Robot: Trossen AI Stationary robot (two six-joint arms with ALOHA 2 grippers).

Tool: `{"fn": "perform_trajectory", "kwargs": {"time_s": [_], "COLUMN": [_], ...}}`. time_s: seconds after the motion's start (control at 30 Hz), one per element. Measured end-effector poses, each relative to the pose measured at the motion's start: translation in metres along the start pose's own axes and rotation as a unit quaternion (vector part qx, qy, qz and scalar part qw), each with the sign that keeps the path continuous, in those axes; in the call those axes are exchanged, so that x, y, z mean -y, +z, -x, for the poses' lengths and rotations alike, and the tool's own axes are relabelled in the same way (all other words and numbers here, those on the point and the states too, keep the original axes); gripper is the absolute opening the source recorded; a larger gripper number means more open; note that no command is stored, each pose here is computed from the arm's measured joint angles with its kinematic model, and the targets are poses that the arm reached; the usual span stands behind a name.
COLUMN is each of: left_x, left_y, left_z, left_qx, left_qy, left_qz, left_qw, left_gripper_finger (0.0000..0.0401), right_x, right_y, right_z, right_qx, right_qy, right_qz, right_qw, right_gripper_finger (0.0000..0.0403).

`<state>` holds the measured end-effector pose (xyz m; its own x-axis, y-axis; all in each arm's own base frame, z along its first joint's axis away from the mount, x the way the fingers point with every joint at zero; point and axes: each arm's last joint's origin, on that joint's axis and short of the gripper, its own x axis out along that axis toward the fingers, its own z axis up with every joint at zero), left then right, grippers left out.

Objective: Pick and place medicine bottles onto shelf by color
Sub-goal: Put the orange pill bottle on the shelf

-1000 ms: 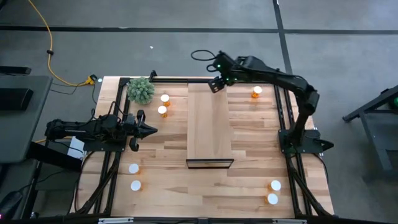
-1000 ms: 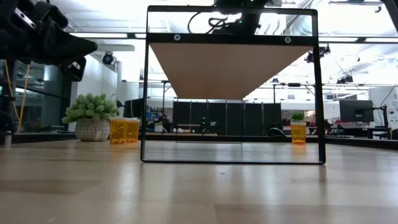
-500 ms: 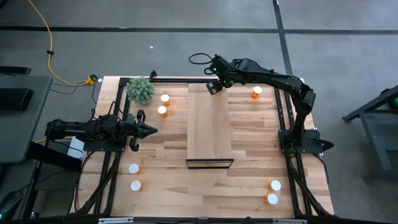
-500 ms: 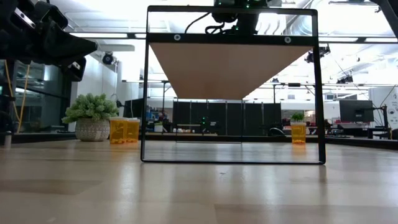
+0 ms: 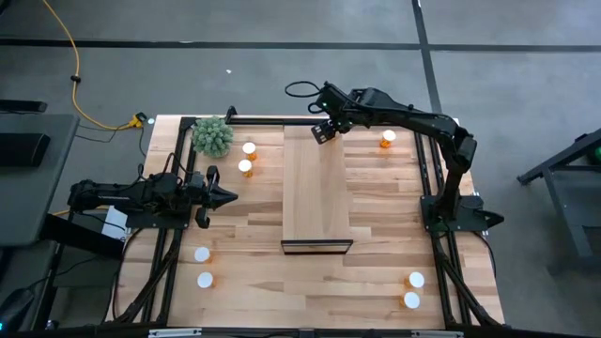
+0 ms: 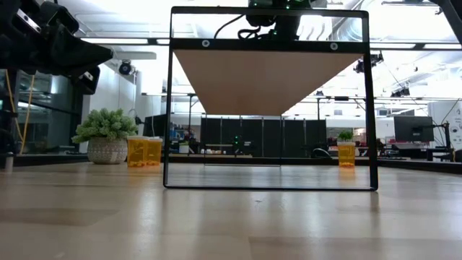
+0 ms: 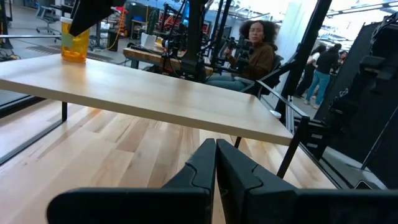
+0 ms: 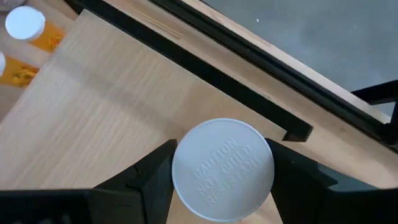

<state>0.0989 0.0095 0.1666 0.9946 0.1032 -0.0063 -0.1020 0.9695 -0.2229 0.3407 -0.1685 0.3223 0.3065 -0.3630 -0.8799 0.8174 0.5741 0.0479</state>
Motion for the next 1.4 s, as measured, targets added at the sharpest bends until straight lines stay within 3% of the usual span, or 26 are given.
{"fn": "perform_trajectory", "kwargs": {"time_s": [0.57, 1.03, 1.2, 1.33, 1.4], "left_x": [0.0, 0.0, 0.0, 0.0, 0.0], "left_y": [0.0, 0.0, 0.0, 0.0, 0.0], "left_z": [0.0, 0.0, 0.0, 0.0, 0.0], "left_qx": [0.0, 0.0, 0.0, 0.0, 0.0], "left_qy": [0.0, 0.0, 0.0, 0.0, 0.0], "left_qz": [0.0, 0.0, 0.0, 0.0, 0.0], "left_qw": [1.0, 1.0, 1.0, 1.0, 1.0], "left_gripper_finger": [0.0003, 0.0003, 0.0003, 0.0003, 0.0003], "right_x": [-0.003, -0.003, 0.015, 0.04, 0.05], "right_y": [0.007, 0.025, 0.002, -0.04, -0.06], "right_z": [0.002, 0.05, 0.076, 0.077, 0.073], "right_qx": [0.033, 0.119, 0.123, 0.136, 0.165], "right_qy": [0.015, 0.039, 0.03, 0.032, 0.069], "right_qz": [0.018, 0.127, 0.14, 0.104, 0.075], "right_qw": [0.999, 0.984, 0.982, 0.985, 0.981], "right_gripper_finger": [0.0264, 0.026, 0.0207, 0.0115, 0.0058]}}
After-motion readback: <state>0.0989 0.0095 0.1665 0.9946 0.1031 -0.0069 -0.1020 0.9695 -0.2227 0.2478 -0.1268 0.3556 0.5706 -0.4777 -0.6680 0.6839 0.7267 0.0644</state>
